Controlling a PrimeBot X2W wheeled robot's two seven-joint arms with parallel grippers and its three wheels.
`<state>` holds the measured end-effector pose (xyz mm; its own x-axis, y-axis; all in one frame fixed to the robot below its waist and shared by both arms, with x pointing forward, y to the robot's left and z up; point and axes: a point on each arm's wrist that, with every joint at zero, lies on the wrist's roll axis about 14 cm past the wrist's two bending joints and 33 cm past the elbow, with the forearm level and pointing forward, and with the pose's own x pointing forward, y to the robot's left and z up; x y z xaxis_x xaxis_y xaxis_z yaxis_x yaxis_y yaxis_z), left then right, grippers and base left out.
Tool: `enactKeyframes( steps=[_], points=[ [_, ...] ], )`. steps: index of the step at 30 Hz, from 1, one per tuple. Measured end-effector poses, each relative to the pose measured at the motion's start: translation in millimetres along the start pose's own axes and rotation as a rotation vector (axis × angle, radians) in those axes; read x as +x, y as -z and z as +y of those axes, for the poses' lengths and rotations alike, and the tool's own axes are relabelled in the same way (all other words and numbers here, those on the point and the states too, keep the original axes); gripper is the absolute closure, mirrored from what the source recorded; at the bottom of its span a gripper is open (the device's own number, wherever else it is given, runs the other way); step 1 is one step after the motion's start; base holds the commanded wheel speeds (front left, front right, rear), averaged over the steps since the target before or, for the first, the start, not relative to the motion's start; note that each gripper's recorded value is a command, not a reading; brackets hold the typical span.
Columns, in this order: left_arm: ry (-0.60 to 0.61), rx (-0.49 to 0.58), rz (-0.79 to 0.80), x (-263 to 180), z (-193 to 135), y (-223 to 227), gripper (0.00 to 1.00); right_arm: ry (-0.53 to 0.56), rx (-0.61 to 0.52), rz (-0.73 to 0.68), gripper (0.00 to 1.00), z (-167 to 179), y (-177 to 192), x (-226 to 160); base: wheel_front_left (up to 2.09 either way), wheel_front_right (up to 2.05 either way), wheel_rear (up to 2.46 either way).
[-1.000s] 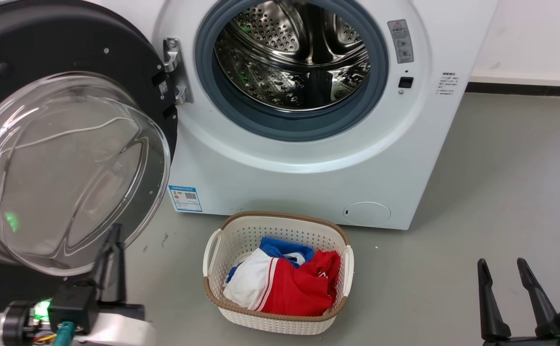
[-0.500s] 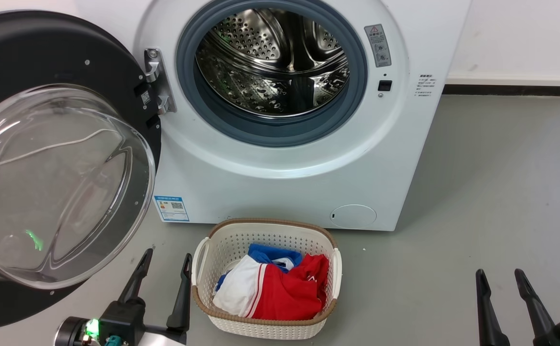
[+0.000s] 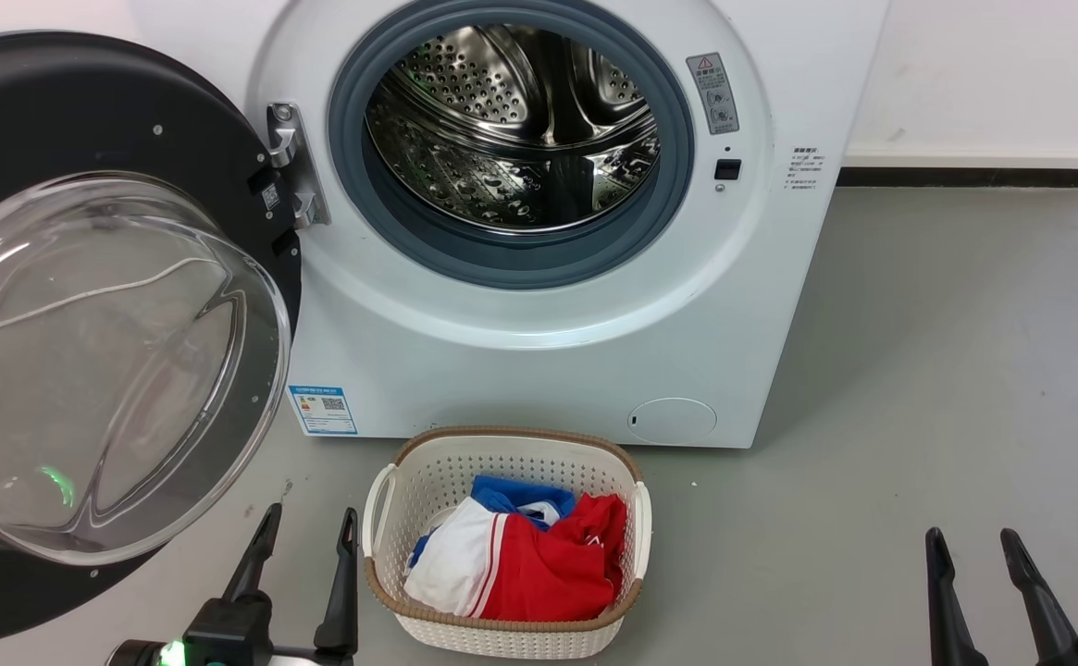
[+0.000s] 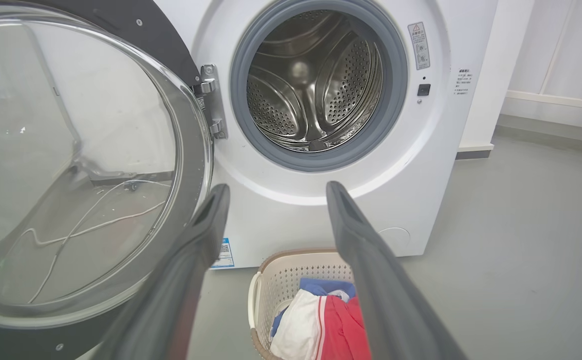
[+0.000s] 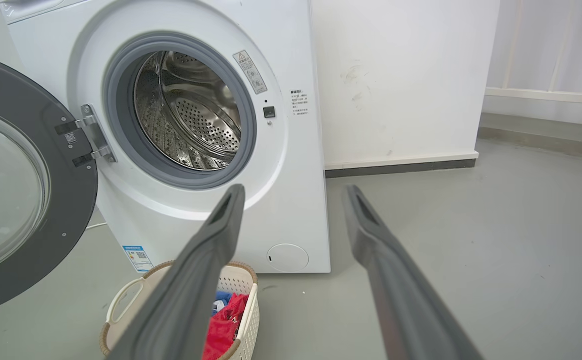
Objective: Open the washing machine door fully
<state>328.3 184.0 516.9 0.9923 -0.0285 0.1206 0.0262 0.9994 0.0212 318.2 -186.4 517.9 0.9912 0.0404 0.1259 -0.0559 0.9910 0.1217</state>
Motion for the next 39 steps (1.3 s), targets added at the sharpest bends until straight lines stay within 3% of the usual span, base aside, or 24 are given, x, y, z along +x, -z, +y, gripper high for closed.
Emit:
enactKeyframes(
  steps=[9, 10, 16, 39],
  points=[
    [-0.019, -0.001, 0.0, -1.1, 3.3, 0.1, 0.0, 0.0, 0.0, -0.003, 0.0, -0.3, -0.9, 0.8, 0.0, 0.0, 0.0],
    [-0.02, -0.002, 0.004, -1.6, 3.5, 1.4, 1.0, 0.0, 0.001, 0.001, 1.0, -0.2, 0.3, 0.6, 0.0, 0.0, 0.0],
    [-0.025, -0.025, 0.092, -12.9, 1.8, 27.5, 1.0, 0.012, 0.019, 0.067, 1.0, -2.4, 19.6, -5.1, 0.0, 0.0, 0.0],
    [-0.145, -0.494, 0.143, 1.7, 19.1, 36.4, 1.0, 0.106, 0.46, 0.087, 1.0, -12.4, 26.8, 12.7, 0.0, 0.0, 0.0]
  ],
)
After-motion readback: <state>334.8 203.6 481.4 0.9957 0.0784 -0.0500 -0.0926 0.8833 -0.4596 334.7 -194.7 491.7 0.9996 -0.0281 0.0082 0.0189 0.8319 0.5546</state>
